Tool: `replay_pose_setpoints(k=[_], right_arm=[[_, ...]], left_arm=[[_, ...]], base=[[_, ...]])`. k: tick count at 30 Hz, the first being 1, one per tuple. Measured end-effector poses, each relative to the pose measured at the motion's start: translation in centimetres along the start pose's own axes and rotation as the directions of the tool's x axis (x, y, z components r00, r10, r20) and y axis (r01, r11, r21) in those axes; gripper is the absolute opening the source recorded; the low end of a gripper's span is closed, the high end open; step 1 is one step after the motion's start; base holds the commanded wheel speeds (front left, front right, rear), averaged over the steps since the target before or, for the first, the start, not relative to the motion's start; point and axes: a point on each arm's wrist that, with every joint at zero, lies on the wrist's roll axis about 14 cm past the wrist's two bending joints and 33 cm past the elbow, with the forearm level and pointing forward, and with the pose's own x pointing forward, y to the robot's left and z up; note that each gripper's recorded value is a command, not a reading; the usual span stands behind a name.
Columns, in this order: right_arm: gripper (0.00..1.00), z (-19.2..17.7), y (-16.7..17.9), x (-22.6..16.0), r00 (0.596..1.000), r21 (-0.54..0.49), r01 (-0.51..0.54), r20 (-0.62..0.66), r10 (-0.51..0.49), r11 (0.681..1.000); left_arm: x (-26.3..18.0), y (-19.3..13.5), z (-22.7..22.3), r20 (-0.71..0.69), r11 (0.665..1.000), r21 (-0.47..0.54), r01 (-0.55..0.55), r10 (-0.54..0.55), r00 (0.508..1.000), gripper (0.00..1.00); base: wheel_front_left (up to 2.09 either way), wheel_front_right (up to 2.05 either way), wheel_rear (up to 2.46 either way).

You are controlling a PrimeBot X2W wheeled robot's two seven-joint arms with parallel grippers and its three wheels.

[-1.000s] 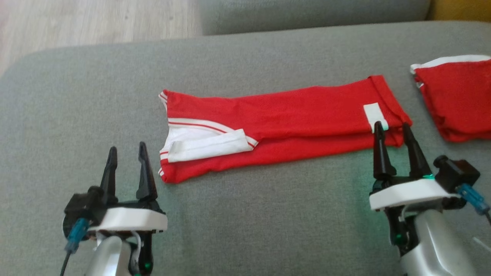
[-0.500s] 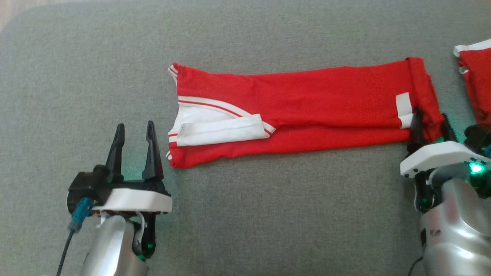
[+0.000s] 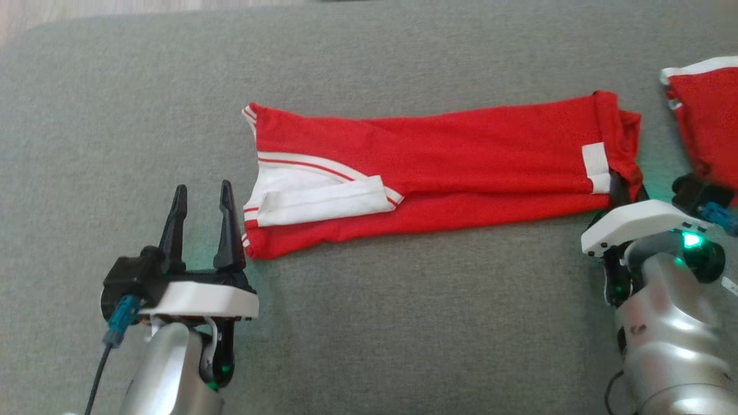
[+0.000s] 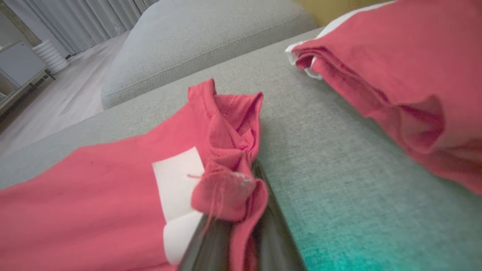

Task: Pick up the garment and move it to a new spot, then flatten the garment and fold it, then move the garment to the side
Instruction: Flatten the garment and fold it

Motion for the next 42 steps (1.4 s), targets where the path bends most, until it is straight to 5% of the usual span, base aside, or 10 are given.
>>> replay_pose_setpoints(k=[12, 22, 30, 42], right_arm=[[0.00, 8.4, -6.3, -3.2, 0.966, -0.015, 0.140, 0.222, -0.133, 0.990], [0.00, 11.8, 4.4, -3.6, 0.950, -0.061, -0.133, 0.276, 0.145, 0.989], [0.00, 8.4, 13.8, -4.0, 0.905, -0.051, -0.385, 0.174, 0.387, 0.922], [0.00, 3.3, 21.5, -3.1, 0.834, -0.061, -0.550, 0.018, 0.552, 0.833]], left_arm=[[-0.3, -2.6, 2.1, 0.055, 0.998, -0.011, 0.063, -0.062, 0.997, 1.00], [-2.8, -1.5, 3.3, 0.089, 0.999, -0.027, 0.022, -0.020, 0.996, 1.00], [-4.5, 0.8, 4.6, 0.126, 0.999, -0.010, -0.040, 0.041, 0.991, 1.00], [-6.4, 3.9, 4.3, 0.118, 0.990, -0.024, -0.137, 0.138, 0.983, 1.00]], base=[[0.00, 0.00, 0.00], [0.00, 0.00, 0.00], [0.00, 0.00, 0.00], [0.00, 0.00, 0.00]])
